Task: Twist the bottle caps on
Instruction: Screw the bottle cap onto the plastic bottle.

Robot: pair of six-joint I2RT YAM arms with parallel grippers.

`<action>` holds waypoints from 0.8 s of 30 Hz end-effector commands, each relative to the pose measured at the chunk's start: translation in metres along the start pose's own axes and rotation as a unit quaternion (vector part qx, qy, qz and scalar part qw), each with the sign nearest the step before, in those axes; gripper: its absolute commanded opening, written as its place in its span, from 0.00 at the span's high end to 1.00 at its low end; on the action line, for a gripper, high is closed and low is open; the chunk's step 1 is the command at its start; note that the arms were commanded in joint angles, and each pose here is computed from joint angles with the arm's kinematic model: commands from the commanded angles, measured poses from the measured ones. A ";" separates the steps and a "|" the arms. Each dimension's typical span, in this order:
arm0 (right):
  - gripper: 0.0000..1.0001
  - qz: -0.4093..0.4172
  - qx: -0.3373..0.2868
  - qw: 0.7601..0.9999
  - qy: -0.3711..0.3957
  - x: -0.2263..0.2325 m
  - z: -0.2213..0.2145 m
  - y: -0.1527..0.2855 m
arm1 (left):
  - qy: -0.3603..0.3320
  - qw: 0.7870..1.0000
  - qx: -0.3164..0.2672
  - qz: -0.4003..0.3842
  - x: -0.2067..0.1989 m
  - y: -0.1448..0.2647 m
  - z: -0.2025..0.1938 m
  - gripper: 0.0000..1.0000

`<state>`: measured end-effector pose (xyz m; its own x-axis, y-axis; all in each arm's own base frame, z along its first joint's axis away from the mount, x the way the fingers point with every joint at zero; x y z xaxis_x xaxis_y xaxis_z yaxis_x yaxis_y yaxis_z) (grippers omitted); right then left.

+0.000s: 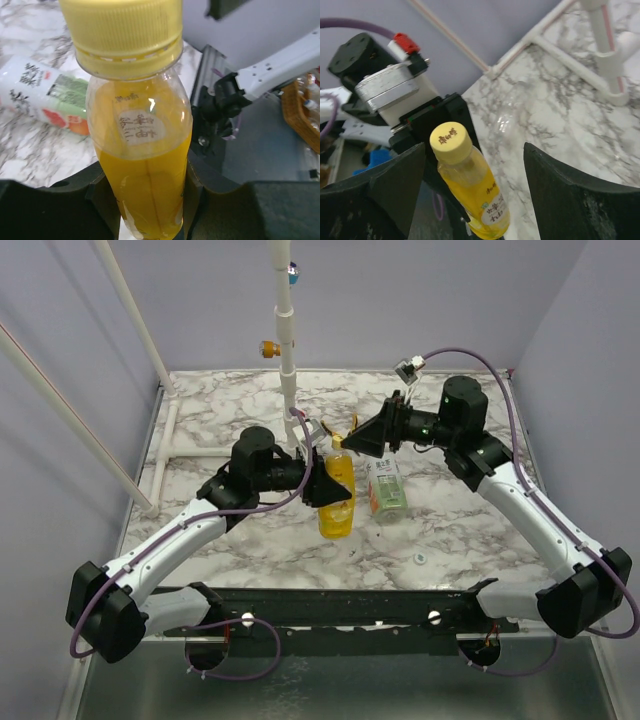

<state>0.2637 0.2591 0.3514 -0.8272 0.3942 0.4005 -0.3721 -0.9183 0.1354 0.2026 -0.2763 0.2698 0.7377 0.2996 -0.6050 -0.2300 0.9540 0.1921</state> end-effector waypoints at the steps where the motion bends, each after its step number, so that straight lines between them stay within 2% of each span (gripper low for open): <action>1: 0.20 0.171 -0.017 0.985 0.019 0.044 0.011 0.005 | -0.015 0.992 0.018 -0.126 -0.040 0.006 0.001 1.00; 4: 0.24 0.205 -0.018 0.978 0.004 0.050 0.010 0.004 | -0.012 0.990 0.017 -0.141 -0.043 0.006 0.002 1.00; 6: 0.32 0.213 -0.023 0.977 0.002 0.052 0.012 0.004 | -0.012 0.989 0.014 -0.146 -0.045 0.006 0.003 1.00; 8: 0.44 0.212 -0.025 0.977 0.001 0.052 0.013 0.004 | -0.012 0.989 0.014 -0.149 -0.046 0.006 0.003 1.00; 16: 0.69 0.193 -0.027 0.981 -0.005 0.050 0.014 0.005 | 0.000 0.990 0.017 -0.140 -0.041 0.003 0.002 1.00; 20: 0.81 0.112 -0.030 0.993 -0.004 0.034 0.016 0.003 | 0.010 0.998 -0.001 -0.061 -0.018 -0.003 0.005 1.00; 24: 0.83 -0.022 -0.029 0.999 -0.020 0.007 0.013 0.007 | 0.025 0.997 -0.038 0.056 0.015 -0.005 0.016 1.00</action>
<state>0.2421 0.2728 0.3700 -0.8782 0.1641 0.4493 -0.1857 -0.9826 -0.0041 0.1853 -0.2852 0.2869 0.7445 0.1381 -0.6532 -0.0986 0.9904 0.0971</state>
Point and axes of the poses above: each gripper's point midway between its finger pads, its own y axis back along the fingers, its own x axis along the line the jaws close on, z = x × y, the point moved 3 cm from there along y, back along the fingers, and after that the axes turned 11 degrees about y, right-handed, at the moved point
